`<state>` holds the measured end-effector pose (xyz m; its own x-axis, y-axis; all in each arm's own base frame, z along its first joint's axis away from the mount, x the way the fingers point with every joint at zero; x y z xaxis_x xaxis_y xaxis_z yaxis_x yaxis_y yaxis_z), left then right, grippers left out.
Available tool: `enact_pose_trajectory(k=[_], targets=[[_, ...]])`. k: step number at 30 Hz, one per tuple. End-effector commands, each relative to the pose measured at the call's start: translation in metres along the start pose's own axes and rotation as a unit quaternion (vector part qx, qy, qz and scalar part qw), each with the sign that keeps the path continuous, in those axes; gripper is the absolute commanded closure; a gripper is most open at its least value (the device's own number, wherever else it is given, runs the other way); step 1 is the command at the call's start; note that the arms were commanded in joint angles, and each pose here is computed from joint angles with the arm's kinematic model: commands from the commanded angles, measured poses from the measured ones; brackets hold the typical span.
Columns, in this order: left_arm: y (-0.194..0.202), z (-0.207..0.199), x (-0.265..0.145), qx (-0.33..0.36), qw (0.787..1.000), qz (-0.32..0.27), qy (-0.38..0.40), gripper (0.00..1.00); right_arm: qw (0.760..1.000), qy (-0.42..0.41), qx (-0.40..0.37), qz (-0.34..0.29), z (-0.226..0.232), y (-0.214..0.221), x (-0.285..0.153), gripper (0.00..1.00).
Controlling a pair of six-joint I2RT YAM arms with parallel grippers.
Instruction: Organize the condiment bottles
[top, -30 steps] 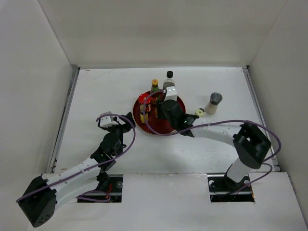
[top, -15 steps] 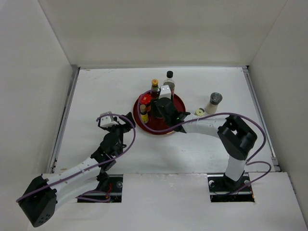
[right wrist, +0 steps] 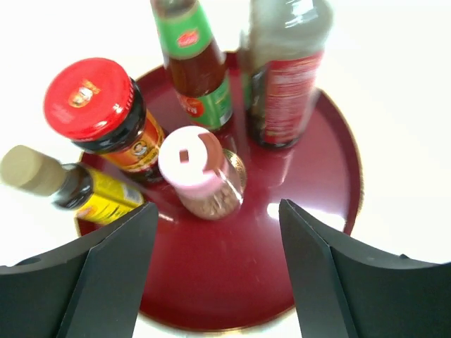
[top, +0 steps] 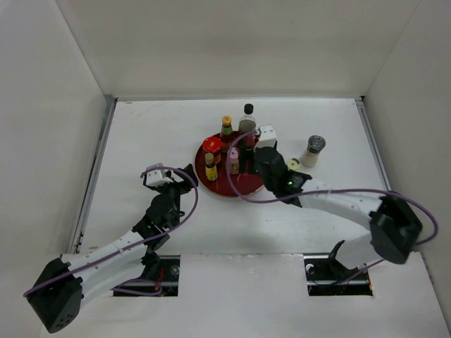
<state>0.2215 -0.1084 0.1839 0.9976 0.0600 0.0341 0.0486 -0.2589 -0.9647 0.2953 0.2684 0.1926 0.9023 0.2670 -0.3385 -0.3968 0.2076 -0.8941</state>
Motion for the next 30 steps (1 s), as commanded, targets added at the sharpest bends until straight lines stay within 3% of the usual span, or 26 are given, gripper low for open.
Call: enact_pose_trajectory(k=[1,4,8,16,19,23,28,30], targets=[[-0.006,-0.005,0.000,-0.021,1.000,-0.014,0.009,0.22,0.998,0.008,0.044,-0.051,-0.022,-0.029,-0.031,0.24],[-0.007,-0.006,0.000,-0.023,1.000,-0.015,0.012,0.22,0.993,0.072,0.056,-0.071,-0.071,-0.032,-0.049,0.22],[-0.007,-0.003,0.001,-0.024,1.000,-0.017,0.007,0.22,0.984,0.162,0.060,-0.052,-0.123,-0.022,-0.057,0.12],[-0.004,-0.005,0.001,-0.021,1.000,-0.012,0.009,0.22,0.981,0.180,0.069,0.000,-0.141,-0.002,-0.027,0.11],[-0.003,-0.003,0.003,-0.019,1.000,-0.012,0.005,0.22,0.980,0.185,0.079,0.000,-0.144,-0.001,-0.014,0.16],[-0.005,-0.004,0.001,-0.023,1.000,-0.014,0.008,0.22,0.977,0.198,0.079,-0.005,-0.148,-0.001,-0.001,0.31],[-0.004,-0.004,0.002,-0.022,1.000,-0.013,0.008,0.22,0.974,0.208,0.079,-0.035,-0.150,-0.007,-0.002,0.48],[-0.005,-0.004,0.001,-0.024,1.000,-0.014,0.008,0.22,0.974,0.206,0.075,-0.050,-0.148,-0.016,-0.011,0.51]])
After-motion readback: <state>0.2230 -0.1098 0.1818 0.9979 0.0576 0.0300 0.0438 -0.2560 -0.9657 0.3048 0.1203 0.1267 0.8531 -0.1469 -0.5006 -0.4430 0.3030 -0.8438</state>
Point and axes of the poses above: each gripper's point midway between its finger pads, its own x axis out along the fingers, its own z axis along the line the jaws close on, y = z × x, the point moved 6 cm from there along -x, back along the fingers, and after that the axes turned 12 degrees about x, right-handed, at the moved point
